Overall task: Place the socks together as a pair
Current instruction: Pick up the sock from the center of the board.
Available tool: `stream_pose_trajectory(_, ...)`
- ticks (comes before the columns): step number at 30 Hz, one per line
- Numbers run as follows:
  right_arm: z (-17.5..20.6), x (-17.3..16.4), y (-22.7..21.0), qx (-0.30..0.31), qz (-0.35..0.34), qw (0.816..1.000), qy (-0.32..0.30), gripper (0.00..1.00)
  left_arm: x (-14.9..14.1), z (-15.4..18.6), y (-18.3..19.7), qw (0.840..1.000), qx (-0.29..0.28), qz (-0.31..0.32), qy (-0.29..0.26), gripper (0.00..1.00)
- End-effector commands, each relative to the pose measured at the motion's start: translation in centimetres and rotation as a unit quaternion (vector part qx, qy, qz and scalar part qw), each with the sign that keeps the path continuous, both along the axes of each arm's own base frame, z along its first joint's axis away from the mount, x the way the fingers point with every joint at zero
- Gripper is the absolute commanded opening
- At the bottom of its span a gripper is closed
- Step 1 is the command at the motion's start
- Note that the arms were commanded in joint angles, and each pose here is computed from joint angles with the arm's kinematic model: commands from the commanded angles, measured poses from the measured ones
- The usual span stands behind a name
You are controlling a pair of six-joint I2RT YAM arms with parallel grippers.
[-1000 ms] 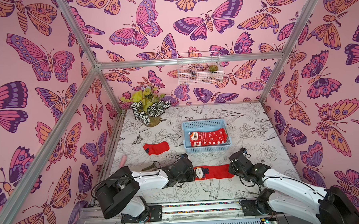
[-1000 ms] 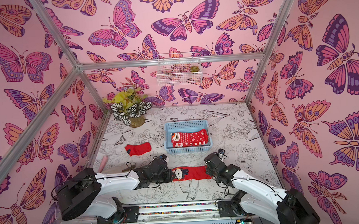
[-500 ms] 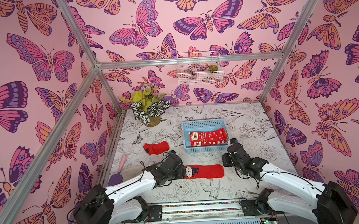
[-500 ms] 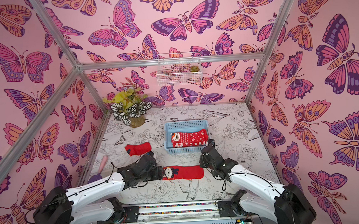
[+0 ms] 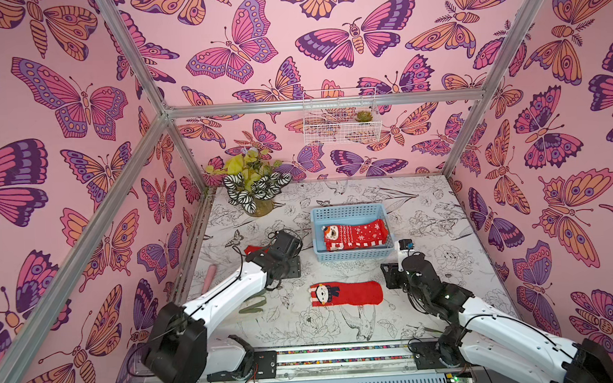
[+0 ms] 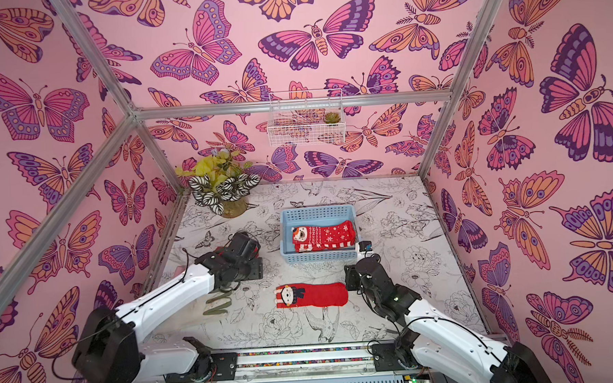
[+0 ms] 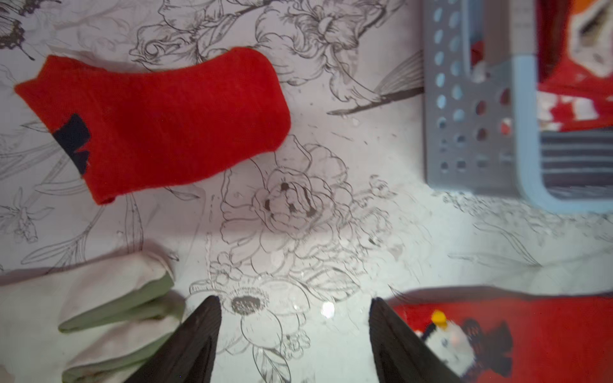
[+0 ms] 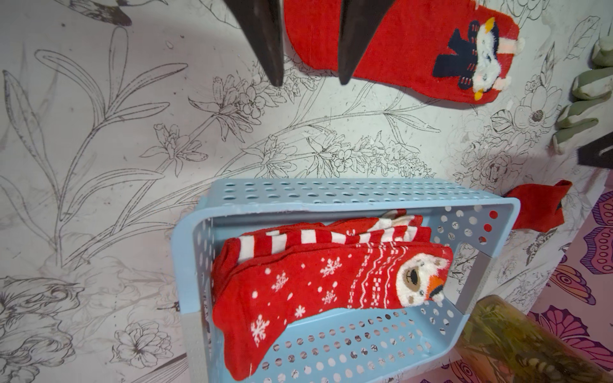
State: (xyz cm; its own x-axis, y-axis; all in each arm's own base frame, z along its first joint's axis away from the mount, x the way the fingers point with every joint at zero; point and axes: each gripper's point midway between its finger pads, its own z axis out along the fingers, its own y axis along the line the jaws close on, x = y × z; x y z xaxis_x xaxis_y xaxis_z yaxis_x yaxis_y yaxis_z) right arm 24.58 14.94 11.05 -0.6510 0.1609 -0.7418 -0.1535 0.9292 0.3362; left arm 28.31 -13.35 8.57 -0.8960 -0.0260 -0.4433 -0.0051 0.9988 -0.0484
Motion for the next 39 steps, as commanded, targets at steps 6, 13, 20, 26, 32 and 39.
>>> stream_pose_trajectory(6,1.2,-0.1,-0.2,0.003,0.009,1.0,-0.026,0.3,6.3,-2.5,0.9,0.997,0.074,-0.002,0.002,0.61)
stream_pose_trajectory(13,1.0,-0.2,0.3,0.007,0.02,1.0,-0.021,0.3,9.9,-4.2,1.8,0.998,0.062,0.021,0.014,0.53)
stream_pose_trajectory(20,1.3,-0.5,1.3,0.025,0.044,0.998,-0.027,0.3,11.1,-6.0,1.3,0.998,0.057,0.021,0.029,0.49)
stream_pose_trajectory(26,1.1,-0.4,1.3,0.024,0.043,0.998,-0.025,0.28,11.5,-7.4,2.0,0.996,0.075,0.031,0.039,0.36)
stream_pose_trajectory(32,0.9,-0.1,1.4,0.015,0.045,0.999,-0.022,0.23,11.1,-8.7,1.0,0.996,0.053,0.022,0.062,0.11)
stream_pose_trajectory(39,1.1,-0.3,1.2,0.022,0.041,0.999,-0.028,0.22,10.0,-4.0,-0.8,0.999,-0.015,0.0,0.029,0.0)
